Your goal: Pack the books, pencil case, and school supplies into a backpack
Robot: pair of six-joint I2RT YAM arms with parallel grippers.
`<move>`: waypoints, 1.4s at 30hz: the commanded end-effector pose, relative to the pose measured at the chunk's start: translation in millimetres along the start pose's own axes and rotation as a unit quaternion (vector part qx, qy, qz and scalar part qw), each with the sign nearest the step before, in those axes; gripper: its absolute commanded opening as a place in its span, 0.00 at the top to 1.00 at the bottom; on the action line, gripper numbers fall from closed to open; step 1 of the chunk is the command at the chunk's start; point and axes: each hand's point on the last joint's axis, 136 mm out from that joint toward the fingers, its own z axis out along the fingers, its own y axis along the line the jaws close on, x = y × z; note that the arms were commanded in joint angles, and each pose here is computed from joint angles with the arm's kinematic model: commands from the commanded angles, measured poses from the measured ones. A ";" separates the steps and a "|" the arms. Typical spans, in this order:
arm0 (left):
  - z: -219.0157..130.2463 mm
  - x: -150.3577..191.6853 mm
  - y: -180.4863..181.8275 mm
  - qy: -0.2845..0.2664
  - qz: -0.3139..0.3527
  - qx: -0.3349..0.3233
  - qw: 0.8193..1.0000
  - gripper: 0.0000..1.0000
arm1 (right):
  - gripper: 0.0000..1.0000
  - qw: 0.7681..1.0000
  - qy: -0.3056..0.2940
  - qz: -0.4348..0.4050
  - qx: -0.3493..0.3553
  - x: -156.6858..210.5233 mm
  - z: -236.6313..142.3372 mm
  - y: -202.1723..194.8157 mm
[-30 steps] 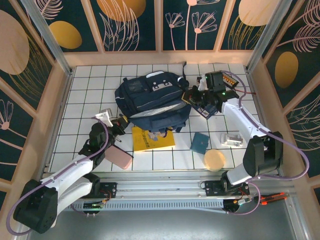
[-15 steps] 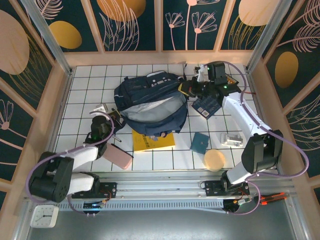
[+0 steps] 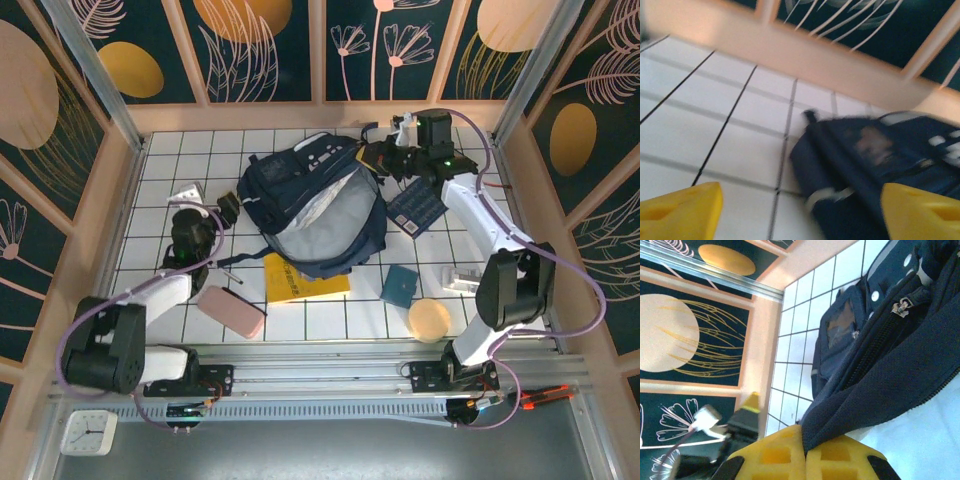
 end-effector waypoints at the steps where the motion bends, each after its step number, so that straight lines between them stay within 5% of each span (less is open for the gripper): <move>1: -9.0 -50.4 -57.8 -0.019 0.079 0.110 0.991 0.13 | 1.00 0.993 -0.049 -0.058 -0.086 -32.6 -0.2 53.7; 9: -11.1 -20.9 -187.4 0.090 0.245 0.303 0.916 0.13 | 1.00 0.989 -0.035 -0.066 -0.129 -31.4 31.0 69.5; 16: -1.3 -2.2 -216.8 0.138 0.256 0.369 0.883 0.16 | 1.00 0.985 -0.020 -0.083 -0.151 -26.2 44.8 91.4; 26: 24.9 18.6 -208.8 0.180 0.311 0.348 0.866 0.18 | 1.00 0.984 -0.009 -0.086 -0.158 -17.0 50.9 100.8; 28: 29.4 23.4 -205.7 0.189 0.315 0.341 0.865 0.26 | 1.00 0.984 -0.008 -0.086 -0.157 -16.3 51.8 100.1; 34: 41.8 35.5 -202.2 0.216 0.310 0.330 0.865 1.00 | 1.00 0.987 -0.012 -0.077 -0.139 -18.3 54.4 89.5; 37: 50.2 26.4 -200.5 0.211 0.300 0.305 0.879 1.00 | 0.99 0.991 -0.017 -0.065 -0.113 -22.0 53.1 77.4; 40: 76.1 13.4 -183.4 0.208 0.266 0.214 0.917 1.00 | 0.58 0.997 -0.035 -0.044 -0.049 -28.1 39.2 51.6; 42: 82.2 3.5 -184.9 0.200 0.240 0.196 0.930 1.00 | 0.46 0.998 -0.055 -0.028 0.004 -29.5 20.4 26.9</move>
